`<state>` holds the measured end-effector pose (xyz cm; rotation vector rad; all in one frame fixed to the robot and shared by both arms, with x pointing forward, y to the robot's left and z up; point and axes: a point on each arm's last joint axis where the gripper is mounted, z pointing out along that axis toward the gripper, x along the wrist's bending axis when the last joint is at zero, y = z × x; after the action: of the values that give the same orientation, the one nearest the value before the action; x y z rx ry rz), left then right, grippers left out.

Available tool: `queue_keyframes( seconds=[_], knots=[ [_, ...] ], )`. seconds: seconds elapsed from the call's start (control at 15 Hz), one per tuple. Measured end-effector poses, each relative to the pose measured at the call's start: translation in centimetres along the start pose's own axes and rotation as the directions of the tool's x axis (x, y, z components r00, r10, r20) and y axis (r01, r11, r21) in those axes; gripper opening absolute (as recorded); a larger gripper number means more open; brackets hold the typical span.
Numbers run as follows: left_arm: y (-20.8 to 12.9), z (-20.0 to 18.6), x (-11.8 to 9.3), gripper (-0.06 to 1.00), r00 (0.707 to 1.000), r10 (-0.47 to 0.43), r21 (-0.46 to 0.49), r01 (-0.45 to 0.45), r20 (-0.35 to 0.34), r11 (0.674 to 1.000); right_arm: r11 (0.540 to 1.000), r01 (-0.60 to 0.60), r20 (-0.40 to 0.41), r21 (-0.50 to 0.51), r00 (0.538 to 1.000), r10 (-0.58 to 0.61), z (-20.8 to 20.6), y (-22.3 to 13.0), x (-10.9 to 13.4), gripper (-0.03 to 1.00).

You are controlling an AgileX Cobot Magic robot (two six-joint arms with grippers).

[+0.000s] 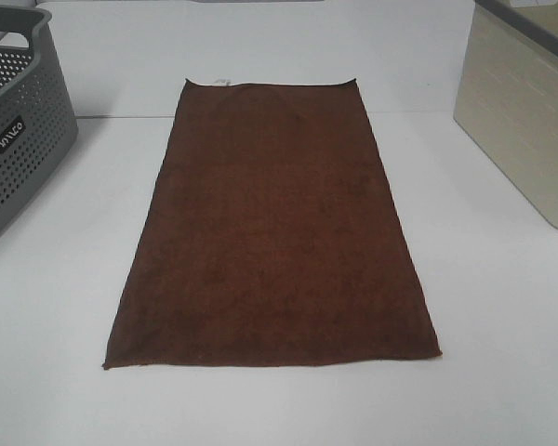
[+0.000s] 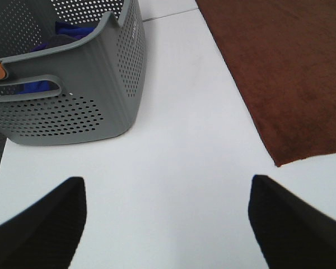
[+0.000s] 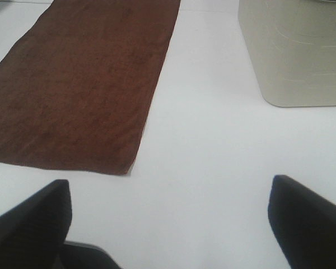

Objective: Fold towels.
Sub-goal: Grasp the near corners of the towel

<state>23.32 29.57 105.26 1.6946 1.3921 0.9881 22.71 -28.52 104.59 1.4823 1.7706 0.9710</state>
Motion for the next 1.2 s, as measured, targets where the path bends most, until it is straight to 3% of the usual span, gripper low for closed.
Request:
queue_keyframes(
  seconds=[1.2],
  knots=[
    [0.00,0.00,0.00,0.76,1.000,0.000,0.000,0.000,0.000,1.000,1.000,0.000,0.000,0.000,1.000,0.000,0.00,0.00,0.00,0.89]
  ],
)
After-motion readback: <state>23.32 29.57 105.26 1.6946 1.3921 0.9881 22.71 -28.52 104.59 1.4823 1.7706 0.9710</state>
